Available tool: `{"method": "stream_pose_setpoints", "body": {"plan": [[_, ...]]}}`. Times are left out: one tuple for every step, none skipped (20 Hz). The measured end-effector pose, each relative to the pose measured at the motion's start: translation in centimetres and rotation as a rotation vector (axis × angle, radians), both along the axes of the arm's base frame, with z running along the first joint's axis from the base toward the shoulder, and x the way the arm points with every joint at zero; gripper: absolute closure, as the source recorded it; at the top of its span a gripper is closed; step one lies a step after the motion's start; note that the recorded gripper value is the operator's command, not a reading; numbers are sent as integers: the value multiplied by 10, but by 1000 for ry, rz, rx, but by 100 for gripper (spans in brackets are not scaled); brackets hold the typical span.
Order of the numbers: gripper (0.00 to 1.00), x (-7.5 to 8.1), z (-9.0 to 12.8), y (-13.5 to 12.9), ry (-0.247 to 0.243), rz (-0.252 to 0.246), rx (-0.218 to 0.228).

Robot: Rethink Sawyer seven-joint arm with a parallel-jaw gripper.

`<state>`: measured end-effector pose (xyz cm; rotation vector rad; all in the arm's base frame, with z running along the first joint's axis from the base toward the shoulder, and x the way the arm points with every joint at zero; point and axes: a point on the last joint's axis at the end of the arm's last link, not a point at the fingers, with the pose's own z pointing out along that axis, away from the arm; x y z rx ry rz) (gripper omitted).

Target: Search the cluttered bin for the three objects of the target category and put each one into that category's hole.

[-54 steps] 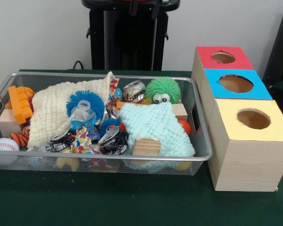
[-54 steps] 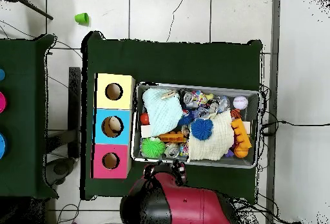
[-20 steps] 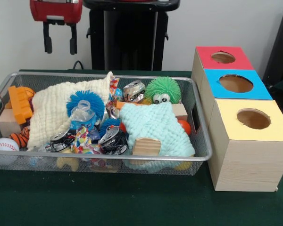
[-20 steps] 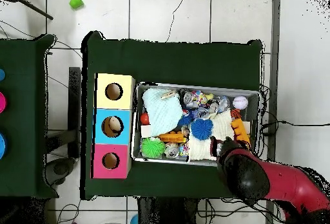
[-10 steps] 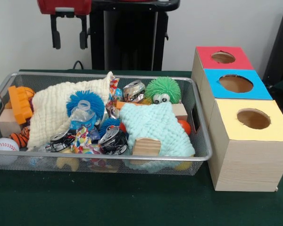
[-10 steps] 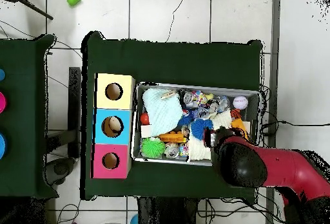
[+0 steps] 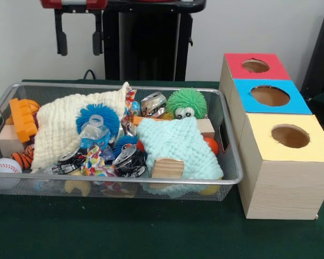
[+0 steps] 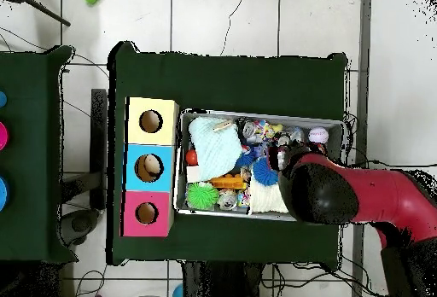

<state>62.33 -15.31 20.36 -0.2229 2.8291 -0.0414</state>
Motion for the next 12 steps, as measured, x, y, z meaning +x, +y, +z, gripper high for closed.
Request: {"method": "stream_pose_setpoints", "body": {"plan": [[0, 4, 1, -3, -8, 0, -3], [0, 8, 1, -6, -16, 0, -7], [0, 11, 2, -9, -24, -2, -9], [0, 15, 3, -13, -32, -3, -11], [0, 19, 3, -17, -41, -5, -12], [0, 23, 4, -22, -51, -8, -13], [0, 28, 4, -32, -65, -9, -16], [0, 30, 3, -34, -69, -10, -17], [0, 31, 3, -37, -72, -10, -18], [0, 36, 2, -49, -85, -14, -18], [0, 37, 1, -54, -91, -16, -17], [0, 39, 0, -59, -95, -17, -17]]}}
